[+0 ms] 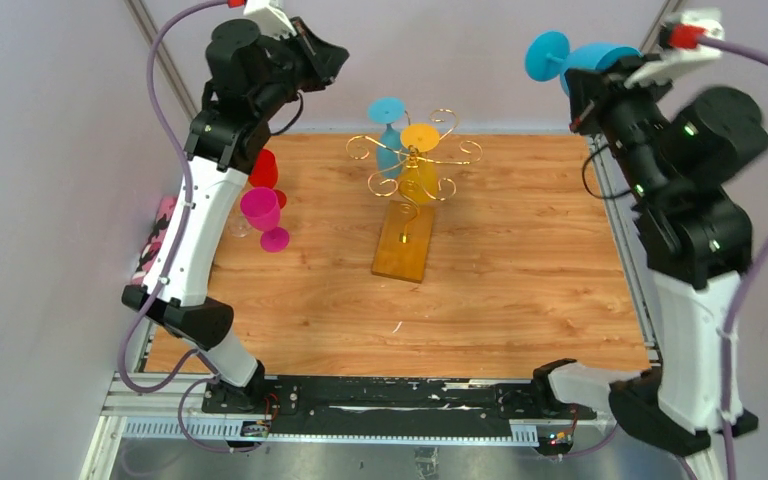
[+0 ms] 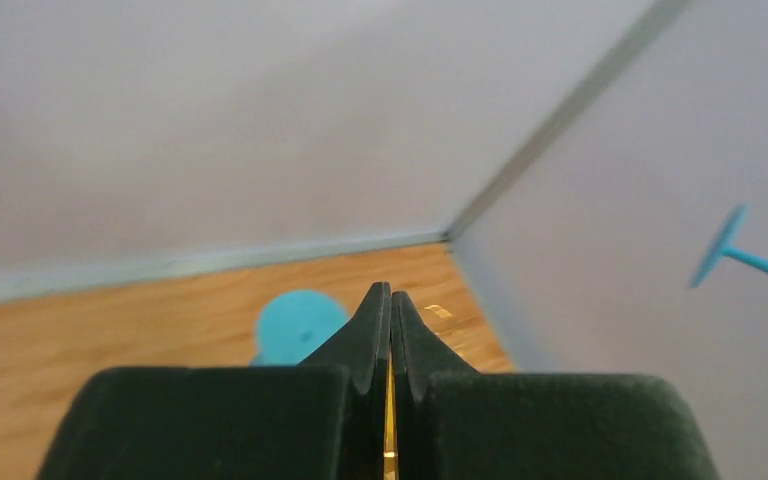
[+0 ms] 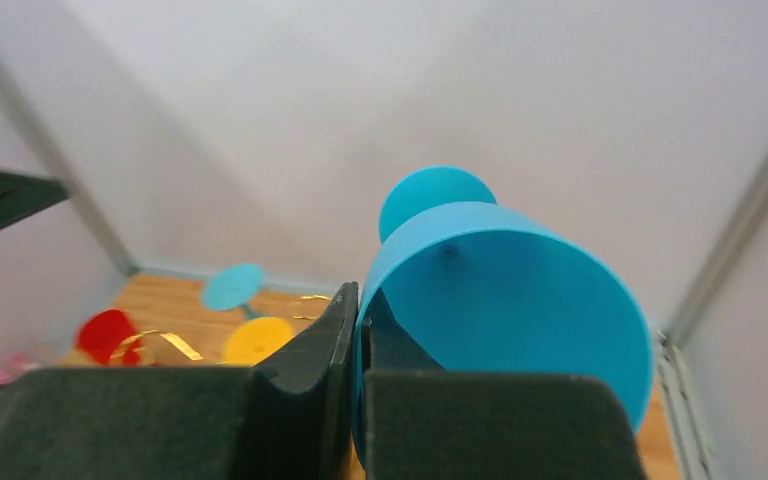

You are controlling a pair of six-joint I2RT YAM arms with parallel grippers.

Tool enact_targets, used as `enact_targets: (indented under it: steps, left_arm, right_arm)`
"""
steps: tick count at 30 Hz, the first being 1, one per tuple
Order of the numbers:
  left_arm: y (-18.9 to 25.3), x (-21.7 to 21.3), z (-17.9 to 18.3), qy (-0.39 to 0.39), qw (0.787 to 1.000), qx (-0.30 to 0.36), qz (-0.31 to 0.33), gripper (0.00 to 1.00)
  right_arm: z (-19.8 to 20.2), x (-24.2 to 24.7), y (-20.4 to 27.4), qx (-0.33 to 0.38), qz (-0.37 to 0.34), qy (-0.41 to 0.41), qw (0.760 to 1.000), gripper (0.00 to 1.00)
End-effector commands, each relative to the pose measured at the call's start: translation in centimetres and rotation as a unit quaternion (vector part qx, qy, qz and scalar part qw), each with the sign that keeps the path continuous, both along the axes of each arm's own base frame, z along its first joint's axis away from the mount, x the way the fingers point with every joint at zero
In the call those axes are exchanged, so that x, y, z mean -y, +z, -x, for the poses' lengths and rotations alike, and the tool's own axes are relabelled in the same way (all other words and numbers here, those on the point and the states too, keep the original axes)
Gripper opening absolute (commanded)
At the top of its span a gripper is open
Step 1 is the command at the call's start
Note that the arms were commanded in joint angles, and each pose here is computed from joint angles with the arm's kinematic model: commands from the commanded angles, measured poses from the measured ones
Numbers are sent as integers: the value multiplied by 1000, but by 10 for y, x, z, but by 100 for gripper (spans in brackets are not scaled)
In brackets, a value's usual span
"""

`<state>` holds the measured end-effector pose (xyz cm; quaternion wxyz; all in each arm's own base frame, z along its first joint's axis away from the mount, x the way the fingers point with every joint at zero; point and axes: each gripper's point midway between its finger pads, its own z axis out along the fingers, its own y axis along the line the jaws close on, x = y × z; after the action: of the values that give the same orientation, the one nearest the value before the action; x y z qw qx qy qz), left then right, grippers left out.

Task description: Take the wine glass off the wine glass rack

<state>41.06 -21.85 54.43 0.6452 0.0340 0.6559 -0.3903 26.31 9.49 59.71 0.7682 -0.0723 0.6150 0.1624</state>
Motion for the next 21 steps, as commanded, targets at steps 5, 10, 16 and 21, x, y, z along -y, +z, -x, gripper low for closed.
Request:
enact_targets:
  steps: [5, 10, 16, 21]
  left_arm:
    - [-140, -124, -20, 366, 876, -201, -242, 0]
    - [-154, -112, -12, 329, 887, -215, -244, 0]
    - [-162, -117, 0, 329, 883, -221, -252, 0]
    - [-173, -105, -1, 298, 891, -232, -252, 0]
  right_arm:
    - [-130, 93, -128, -238, 20, -205, 949, 0]
    - [-192, 139, -215, -353, -14, -205, 913, 0]
    - [-238, 168, -311, -439, -20, -198, 876, 0]
    - [-262, 171, -357, -476, -25, -188, 859, 0]
